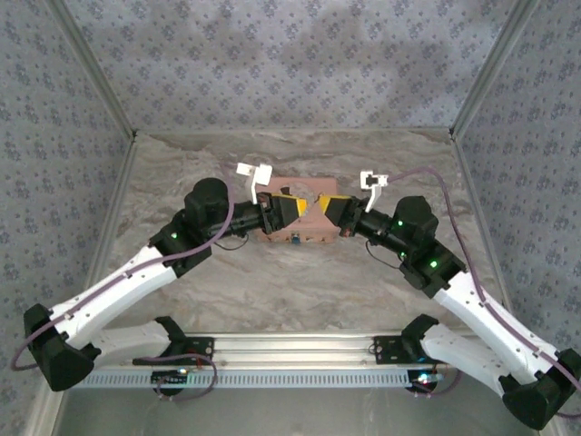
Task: Unlock the padlock with the key
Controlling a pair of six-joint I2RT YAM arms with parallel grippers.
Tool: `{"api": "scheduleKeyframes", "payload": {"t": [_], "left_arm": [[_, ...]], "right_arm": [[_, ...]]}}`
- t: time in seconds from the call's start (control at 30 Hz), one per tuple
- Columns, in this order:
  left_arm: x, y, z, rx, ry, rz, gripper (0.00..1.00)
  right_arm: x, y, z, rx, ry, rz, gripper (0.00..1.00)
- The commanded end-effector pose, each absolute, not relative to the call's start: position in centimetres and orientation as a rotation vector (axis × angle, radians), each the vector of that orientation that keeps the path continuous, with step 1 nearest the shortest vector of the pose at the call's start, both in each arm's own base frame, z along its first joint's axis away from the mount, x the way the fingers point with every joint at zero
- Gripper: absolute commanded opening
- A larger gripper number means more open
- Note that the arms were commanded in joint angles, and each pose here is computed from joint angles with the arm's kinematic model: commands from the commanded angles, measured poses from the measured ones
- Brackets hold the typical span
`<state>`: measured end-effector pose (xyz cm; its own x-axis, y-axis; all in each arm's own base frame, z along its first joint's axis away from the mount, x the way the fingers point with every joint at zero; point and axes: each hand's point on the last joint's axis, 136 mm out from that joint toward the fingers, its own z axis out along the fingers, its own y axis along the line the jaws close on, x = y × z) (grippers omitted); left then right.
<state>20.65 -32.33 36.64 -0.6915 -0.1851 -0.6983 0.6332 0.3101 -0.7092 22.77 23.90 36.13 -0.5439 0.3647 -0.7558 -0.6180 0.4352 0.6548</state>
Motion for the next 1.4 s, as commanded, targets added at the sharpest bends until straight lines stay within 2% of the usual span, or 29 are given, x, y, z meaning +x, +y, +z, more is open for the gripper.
{"api": "scheduleKeyframes", "payload": {"t": [0.0,0.13,0.3,0.57,0.97,1.17,1.37], "left_arm": [[19.9,-33.0,37.5,0.444,1.81,-1.535,0.32],[19.8,-33.9,37.7,0.462,1.788,-1.594,0.27],[19.6,-34.1,38.7,0.475,1.722,-1.637,0.36],[19.5,-34.5,39.0,0.481,1.706,-1.667,0.35],[19.5,-35.1,39.5,0.496,1.687,-1.696,0.2],[19.7,-34.9,39.7,0.478,1.678,-1.679,0.24],[19.6,-34.5,40.0,0.472,1.659,-1.672,0.19]], "right_arm": [[22.0,23.7,38.6,-0.206,1.632,1.375,0.0],[21.8,23.7,39.2,-0.188,1.604,1.414,0.0],[21.7,23.8,38.9,-0.183,1.603,1.44,0.0],[21.5,23.9,39.4,-0.187,1.582,1.463,0.0],[21.2,23.9,39.8,-0.191,1.565,1.491,0.0],[21.0,23.9,39.6,-0.192,1.569,1.499,0.0],[21.0,23.8,39.4,-0.187,1.572,1.497,0.0]]}}
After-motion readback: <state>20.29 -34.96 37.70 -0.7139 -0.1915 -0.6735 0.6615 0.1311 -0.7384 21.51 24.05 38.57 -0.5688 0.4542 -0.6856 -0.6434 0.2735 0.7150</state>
